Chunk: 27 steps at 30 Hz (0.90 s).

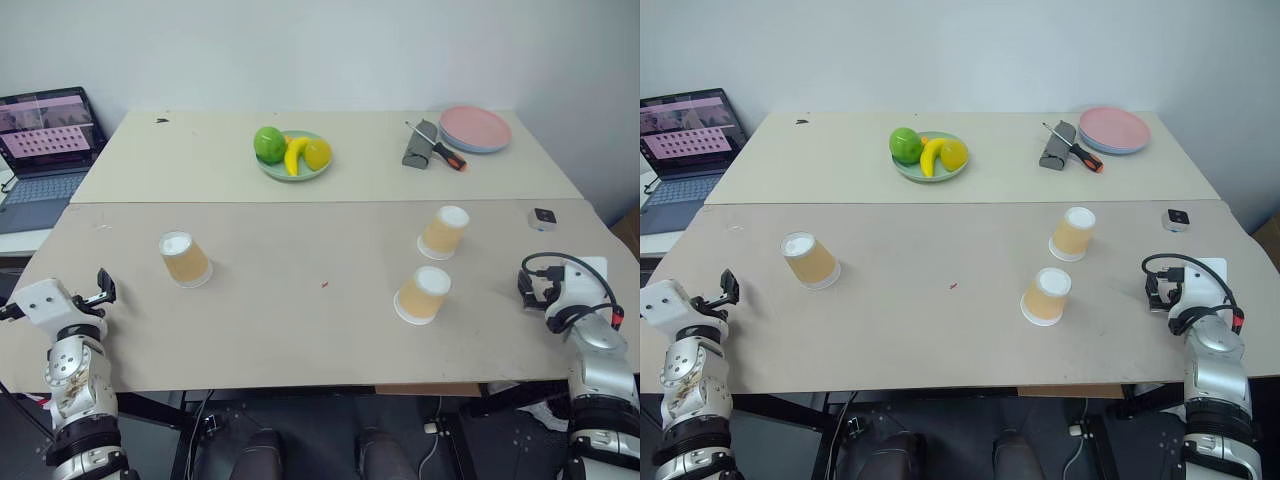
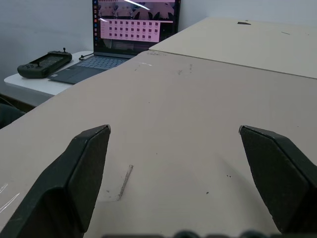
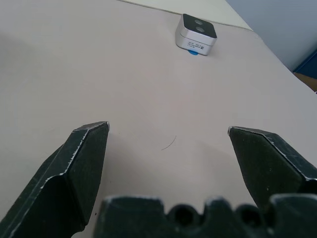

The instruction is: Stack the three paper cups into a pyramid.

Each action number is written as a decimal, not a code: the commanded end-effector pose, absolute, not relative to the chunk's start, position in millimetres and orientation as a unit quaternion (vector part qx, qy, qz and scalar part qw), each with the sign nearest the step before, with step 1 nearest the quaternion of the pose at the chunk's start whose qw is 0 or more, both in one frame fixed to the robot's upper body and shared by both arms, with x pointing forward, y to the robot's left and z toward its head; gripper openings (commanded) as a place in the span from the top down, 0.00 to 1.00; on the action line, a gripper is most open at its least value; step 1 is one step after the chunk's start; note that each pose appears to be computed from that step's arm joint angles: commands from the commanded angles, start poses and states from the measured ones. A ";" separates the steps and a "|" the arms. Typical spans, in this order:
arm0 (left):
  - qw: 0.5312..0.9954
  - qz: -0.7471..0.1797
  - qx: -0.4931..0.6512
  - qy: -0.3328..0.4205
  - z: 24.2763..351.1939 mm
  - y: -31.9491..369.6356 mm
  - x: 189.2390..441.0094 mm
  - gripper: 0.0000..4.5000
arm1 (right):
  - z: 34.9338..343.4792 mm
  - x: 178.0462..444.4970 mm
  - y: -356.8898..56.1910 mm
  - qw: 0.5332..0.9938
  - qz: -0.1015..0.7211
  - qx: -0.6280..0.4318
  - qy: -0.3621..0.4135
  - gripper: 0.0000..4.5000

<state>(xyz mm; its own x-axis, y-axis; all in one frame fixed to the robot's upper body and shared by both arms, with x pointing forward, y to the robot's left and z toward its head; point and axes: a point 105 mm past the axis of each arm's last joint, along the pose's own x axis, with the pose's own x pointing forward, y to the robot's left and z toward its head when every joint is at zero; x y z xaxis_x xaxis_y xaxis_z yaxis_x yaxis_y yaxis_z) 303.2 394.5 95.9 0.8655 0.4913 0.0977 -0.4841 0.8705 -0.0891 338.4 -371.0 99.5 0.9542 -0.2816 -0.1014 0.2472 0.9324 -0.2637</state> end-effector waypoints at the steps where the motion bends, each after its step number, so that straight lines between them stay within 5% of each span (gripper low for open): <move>1: 0.966 0.240 -0.031 -0.094 120.2 391.9 310.6 0.01 | 116.1 344.6 -368.1 0.982 -0.136 -0.122 0.040 0.00; 8: 0.958 0.204 -0.096 -0.175 178.6 388.4 318.3 0.01 | 115.8 350.0 -364.5 0.983 -0.131 -0.118 0.041 0.00; 17: 0.949 -0.133 -0.081 -0.273 287.5 276.2 300.1 0.01 | 113.1 351.7 -365.7 0.982 -0.132 -0.123 0.050 0.00; 22: 0.922 -0.354 0.098 -0.121 236.2 193.9 287.9 0.01 | 115.2 355.6 -364.2 0.983 -0.117 -0.130 0.054 0.00; 27: 0.886 -0.438 0.133 -0.075 209.3 170.9 281.3 0.01 | 135.9 353.0 -366.9 0.985 -0.015 -0.155 0.079 0.00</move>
<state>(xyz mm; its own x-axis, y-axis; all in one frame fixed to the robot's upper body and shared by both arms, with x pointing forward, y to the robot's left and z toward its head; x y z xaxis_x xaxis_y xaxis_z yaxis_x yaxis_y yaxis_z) 284.9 176.0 197.4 0.6477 -0.7619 0.0035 0.7412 0.6311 0.2286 353.7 -365.2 108.3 0.9747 -0.1564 -0.1597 0.1068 0.9534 -0.2823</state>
